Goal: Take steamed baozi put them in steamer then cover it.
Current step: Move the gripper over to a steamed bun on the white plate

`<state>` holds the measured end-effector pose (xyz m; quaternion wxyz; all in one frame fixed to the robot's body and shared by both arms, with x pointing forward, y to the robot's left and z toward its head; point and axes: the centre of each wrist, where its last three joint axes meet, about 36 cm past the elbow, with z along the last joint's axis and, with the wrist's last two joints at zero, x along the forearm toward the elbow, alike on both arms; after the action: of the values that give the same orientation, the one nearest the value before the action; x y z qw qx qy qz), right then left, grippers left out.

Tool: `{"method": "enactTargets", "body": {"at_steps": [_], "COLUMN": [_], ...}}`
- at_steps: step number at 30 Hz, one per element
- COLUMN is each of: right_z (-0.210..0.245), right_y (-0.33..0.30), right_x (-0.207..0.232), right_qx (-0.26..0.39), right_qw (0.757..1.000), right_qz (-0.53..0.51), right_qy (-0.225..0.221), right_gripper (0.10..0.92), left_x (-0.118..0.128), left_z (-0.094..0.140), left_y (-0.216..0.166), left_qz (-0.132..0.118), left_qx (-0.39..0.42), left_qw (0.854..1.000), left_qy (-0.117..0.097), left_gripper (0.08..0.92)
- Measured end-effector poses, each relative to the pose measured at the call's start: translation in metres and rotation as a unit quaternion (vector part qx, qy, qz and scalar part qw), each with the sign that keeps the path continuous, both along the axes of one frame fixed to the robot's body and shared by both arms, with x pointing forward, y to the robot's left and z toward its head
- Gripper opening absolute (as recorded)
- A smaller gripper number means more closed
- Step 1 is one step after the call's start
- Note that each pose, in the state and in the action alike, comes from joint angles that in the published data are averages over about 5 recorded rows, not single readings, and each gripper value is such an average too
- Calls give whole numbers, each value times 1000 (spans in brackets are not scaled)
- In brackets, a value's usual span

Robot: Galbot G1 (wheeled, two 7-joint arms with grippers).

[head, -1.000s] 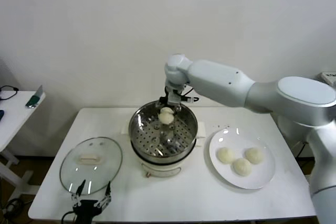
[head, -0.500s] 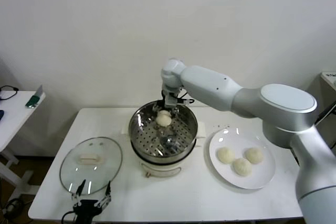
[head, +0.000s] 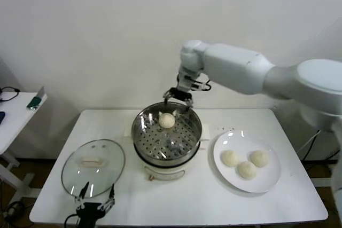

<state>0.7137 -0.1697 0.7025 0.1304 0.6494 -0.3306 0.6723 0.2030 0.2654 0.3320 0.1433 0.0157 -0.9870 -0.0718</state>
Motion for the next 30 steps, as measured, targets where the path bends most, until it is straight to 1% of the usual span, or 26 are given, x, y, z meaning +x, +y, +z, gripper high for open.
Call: {"method": "enactTargets", "body": {"at_steps": [3, 6, 12, 20, 30], "right_z": [-4, -19, -64, -130, -188], "right_y": [-49, -89, -137, -157, -155], "right_x": [-14, -33, -75, -110, -117], "right_qx": [6, 9, 15, 8, 3], "right_qw": [996, 984, 955, 922, 902], "right_qz": [-92, -173, -289, -378, -423], "right_qy": [18, 38, 70, 86, 81], "right_gripper": [823, 823, 823, 823, 823], "left_x": [2, 2, 3, 4, 3], "left_z": [1, 2, 3, 3, 1], "left_y": [0, 0, 2, 3, 3], "left_qz": [-1, -2, -1, 1, 1], "left_qx": [0, 0, 2, 3, 5], "left_qw": [1000, 1000, 1000, 1000, 1000], "left_qy": [-2, -4, -6, -8, -5], "left_gripper": [823, 823, 823, 823, 823]}}
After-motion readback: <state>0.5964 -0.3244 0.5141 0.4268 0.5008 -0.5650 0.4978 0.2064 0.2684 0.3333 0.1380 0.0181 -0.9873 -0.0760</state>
